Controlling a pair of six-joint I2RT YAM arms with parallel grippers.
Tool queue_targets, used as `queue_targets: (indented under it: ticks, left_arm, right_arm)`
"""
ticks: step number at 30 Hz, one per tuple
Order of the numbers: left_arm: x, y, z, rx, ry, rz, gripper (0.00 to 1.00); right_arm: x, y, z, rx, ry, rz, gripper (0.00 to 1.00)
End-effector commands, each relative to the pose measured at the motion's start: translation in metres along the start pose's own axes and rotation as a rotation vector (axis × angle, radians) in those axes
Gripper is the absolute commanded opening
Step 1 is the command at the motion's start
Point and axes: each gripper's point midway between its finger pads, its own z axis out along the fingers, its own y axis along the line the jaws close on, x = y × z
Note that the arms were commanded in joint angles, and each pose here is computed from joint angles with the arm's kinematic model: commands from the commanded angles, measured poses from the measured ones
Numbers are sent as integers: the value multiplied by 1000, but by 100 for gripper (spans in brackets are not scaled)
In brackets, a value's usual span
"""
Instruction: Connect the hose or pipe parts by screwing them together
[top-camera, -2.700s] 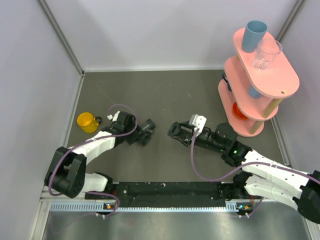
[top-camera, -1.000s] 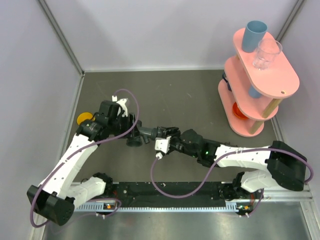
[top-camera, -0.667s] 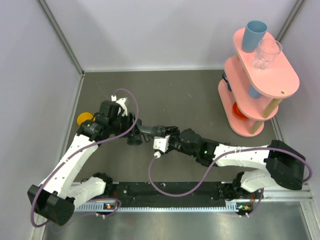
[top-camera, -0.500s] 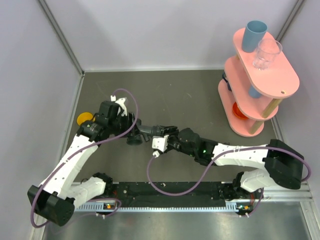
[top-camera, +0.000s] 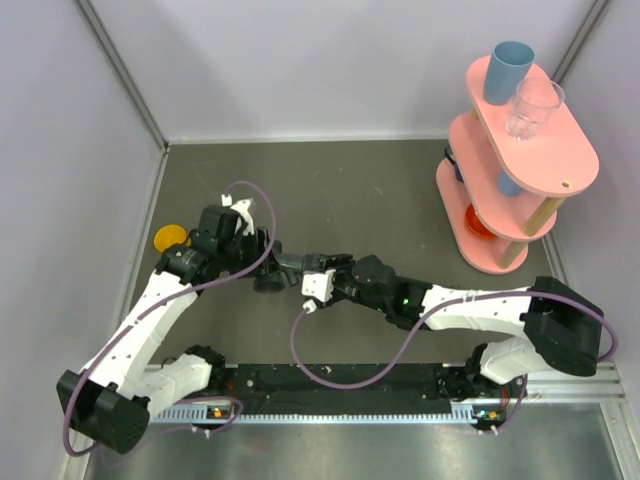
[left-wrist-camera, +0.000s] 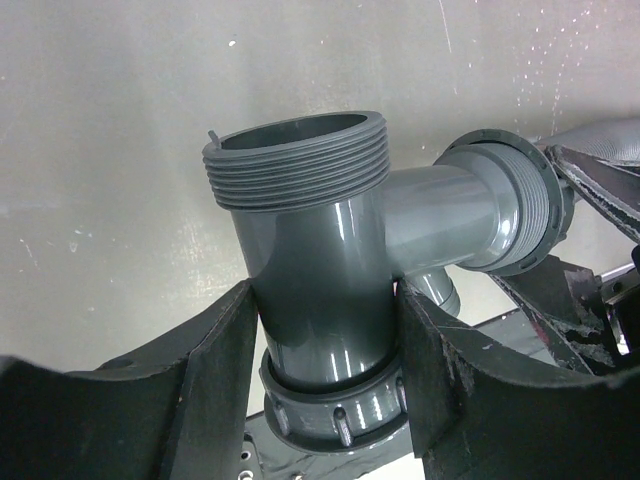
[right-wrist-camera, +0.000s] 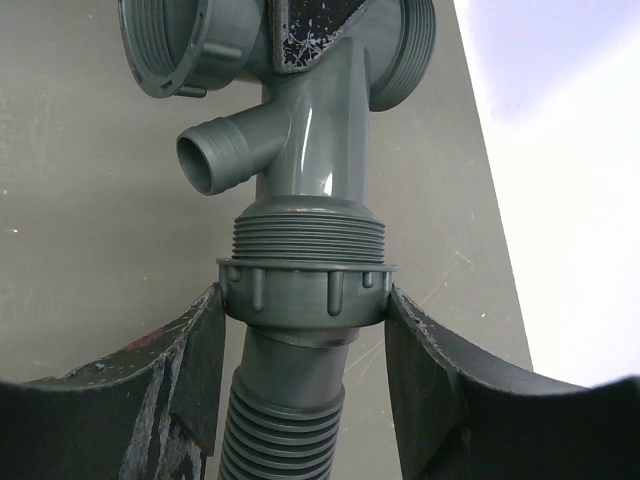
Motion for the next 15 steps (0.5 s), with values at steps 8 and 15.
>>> queue_targets:
  ticks: [8,15]
  left_arm:
    - [0,-64,-16,369,-11,90,0]
    - [7,-74,-22,466,-35,180,0]
  right_arm:
    - [-83,-32,8,45,-281,64,9]
    - [-86,-32,1,-47,-312,129,7]
